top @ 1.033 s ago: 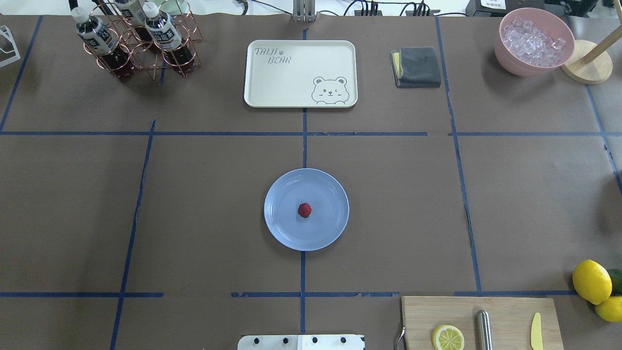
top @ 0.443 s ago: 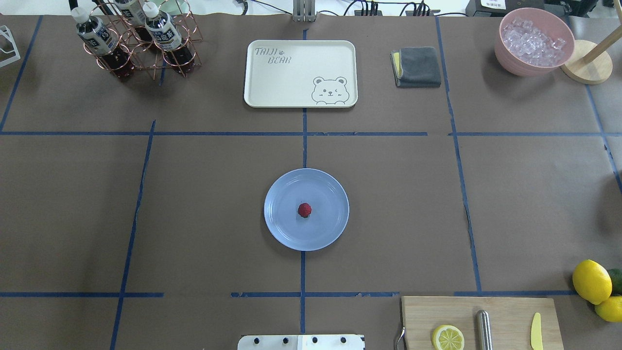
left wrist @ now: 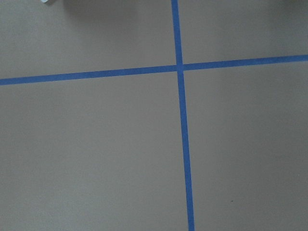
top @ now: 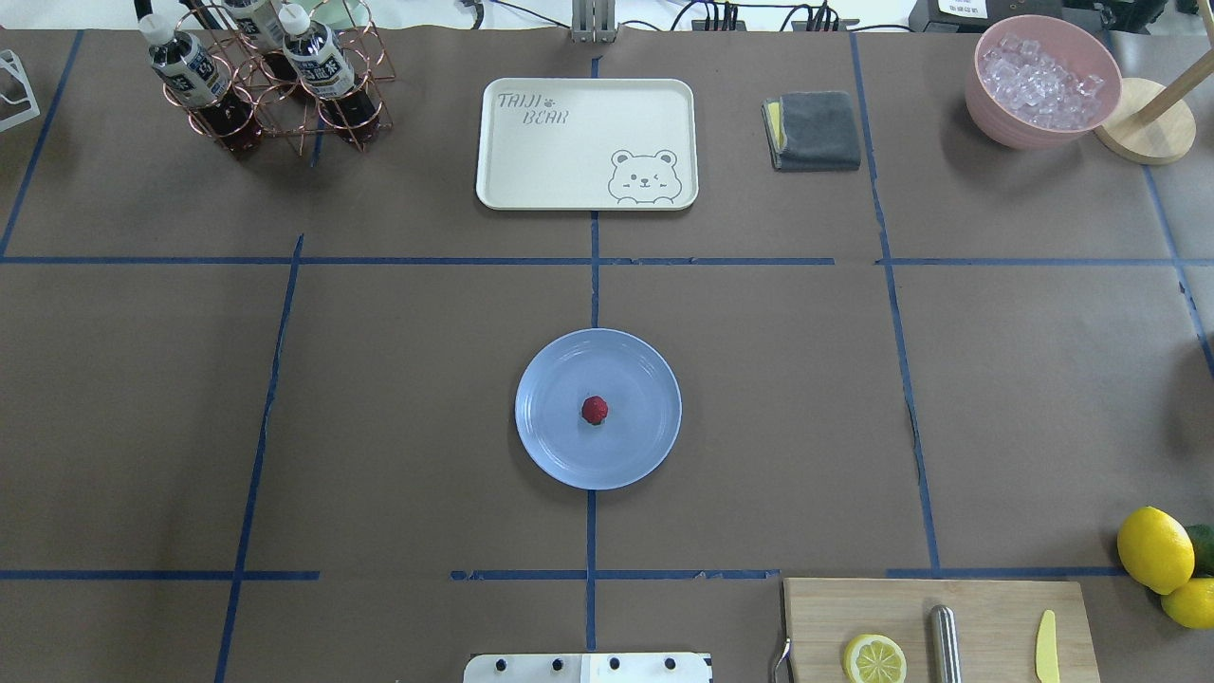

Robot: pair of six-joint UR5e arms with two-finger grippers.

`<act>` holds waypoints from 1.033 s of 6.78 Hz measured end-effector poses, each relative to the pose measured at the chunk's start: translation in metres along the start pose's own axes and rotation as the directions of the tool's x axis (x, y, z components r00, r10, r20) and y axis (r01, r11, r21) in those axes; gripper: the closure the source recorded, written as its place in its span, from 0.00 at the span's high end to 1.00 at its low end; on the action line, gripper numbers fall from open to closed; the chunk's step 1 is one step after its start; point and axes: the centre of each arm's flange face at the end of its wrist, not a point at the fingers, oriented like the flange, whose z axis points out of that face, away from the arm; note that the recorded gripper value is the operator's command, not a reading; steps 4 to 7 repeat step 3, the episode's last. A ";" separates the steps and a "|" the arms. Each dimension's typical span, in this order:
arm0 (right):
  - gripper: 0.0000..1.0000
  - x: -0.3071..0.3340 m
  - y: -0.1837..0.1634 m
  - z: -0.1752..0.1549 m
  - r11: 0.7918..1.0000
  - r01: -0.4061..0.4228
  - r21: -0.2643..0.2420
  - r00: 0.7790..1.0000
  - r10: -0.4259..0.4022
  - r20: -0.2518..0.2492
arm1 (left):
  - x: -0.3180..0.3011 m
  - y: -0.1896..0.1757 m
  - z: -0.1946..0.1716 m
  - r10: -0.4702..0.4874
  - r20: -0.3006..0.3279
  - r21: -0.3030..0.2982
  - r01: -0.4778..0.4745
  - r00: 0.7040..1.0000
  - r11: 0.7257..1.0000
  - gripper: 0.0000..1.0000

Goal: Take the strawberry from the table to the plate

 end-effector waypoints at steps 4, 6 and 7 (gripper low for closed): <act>1.00 0.001 0.003 0.002 1.000 -0.009 -0.005 1.000 0.009 0.004 | 0.000 0.020 0.001 0.001 -0.005 0.001 -0.001 1.000 1.000 1.00; 1.00 0.001 0.003 0.002 1.000 -0.009 -0.005 1.000 0.009 0.004 | 0.000 0.020 0.001 0.001 -0.005 0.001 -0.001 1.000 1.000 1.00; 1.00 0.001 0.003 0.002 1.000 -0.009 -0.005 1.000 0.009 0.004 | 0.000 0.020 0.001 0.001 -0.005 0.001 -0.001 1.000 1.000 1.00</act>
